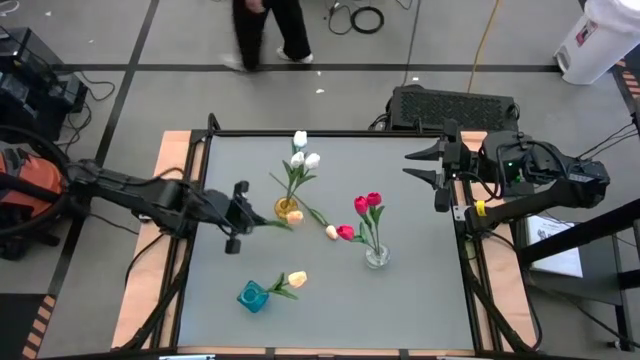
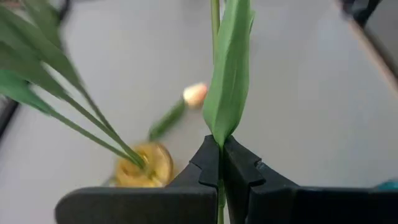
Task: Sort flowers into vase by color
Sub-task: Put the bottom yellow tulip into the blue vase, then put the yellow tulip into the blue vase
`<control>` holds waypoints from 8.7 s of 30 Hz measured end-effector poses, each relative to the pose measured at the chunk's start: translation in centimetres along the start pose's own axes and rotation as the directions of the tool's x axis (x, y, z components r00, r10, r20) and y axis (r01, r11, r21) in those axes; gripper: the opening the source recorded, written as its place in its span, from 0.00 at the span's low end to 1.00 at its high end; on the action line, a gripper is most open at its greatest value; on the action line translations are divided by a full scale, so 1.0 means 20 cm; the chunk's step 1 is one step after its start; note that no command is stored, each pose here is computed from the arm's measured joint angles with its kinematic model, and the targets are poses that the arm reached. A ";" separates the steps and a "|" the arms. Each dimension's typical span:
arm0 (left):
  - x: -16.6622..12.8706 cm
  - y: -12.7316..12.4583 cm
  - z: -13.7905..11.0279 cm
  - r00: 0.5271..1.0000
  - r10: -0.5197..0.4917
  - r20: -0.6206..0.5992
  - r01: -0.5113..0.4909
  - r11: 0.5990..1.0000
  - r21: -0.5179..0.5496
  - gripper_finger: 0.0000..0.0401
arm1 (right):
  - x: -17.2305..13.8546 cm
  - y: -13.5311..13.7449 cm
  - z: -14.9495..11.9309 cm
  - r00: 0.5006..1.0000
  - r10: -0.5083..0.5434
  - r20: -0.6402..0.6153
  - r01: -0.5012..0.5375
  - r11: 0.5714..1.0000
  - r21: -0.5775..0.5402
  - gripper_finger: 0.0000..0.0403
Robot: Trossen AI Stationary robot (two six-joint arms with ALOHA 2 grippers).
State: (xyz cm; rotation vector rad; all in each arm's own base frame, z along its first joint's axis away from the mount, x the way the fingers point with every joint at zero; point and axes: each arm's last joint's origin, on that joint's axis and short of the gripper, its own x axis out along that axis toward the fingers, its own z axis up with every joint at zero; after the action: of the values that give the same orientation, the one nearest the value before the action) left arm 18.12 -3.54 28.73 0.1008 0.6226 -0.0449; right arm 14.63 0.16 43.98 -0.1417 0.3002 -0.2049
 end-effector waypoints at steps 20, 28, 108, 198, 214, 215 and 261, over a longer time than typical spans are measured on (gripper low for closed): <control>-0.72 0.11 0.15 0.821 -0.142 0.552 0.224 0.971 -0.084 0.01 | 0.00 0.00 0.00 1.000 0.000 0.000 0.000 1.000 0.000 0.31; -0.87 0.11 0.10 0.705 -0.257 0.662 0.332 0.943 0.013 0.01 | 0.00 0.00 0.00 1.000 -0.001 0.000 0.001 1.000 0.000 0.31; 0.03 -0.23 -0.04 0.367 -0.495 0.787 0.708 0.698 0.109 0.01 | 0.00 0.00 0.00 1.000 0.000 0.000 0.000 1.000 0.000 0.31; 0.15 -0.26 -0.09 0.490 -0.528 0.693 0.681 0.728 0.073 0.41 | 0.00 0.00 0.00 1.000 0.000 0.000 0.000 1.000 0.000 0.31; 0.15 -0.29 -0.10 0.484 -0.572 0.662 0.706 0.702 0.091 0.46 | 0.00 0.00 0.00 1.000 0.000 0.000 0.000 1.000 0.000 0.31; 0.15 -0.29 -0.11 0.491 -0.578 0.652 0.709 0.700 0.087 0.46 | 0.00 0.00 0.00 1.000 0.000 0.000 0.000 1.000 0.000 0.31; -0.16 -0.17 -0.12 0.541 -0.312 0.781 0.529 0.848 -0.028 0.46 | 0.00 0.00 0.00 1.000 0.000 0.000 0.000 1.000 0.000 0.31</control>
State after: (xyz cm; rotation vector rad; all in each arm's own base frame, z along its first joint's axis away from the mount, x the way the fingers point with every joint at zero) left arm 13.80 -6.53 28.43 -0.3352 -0.2273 -0.4671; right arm 14.64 0.15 43.98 -0.1414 0.3001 -0.2054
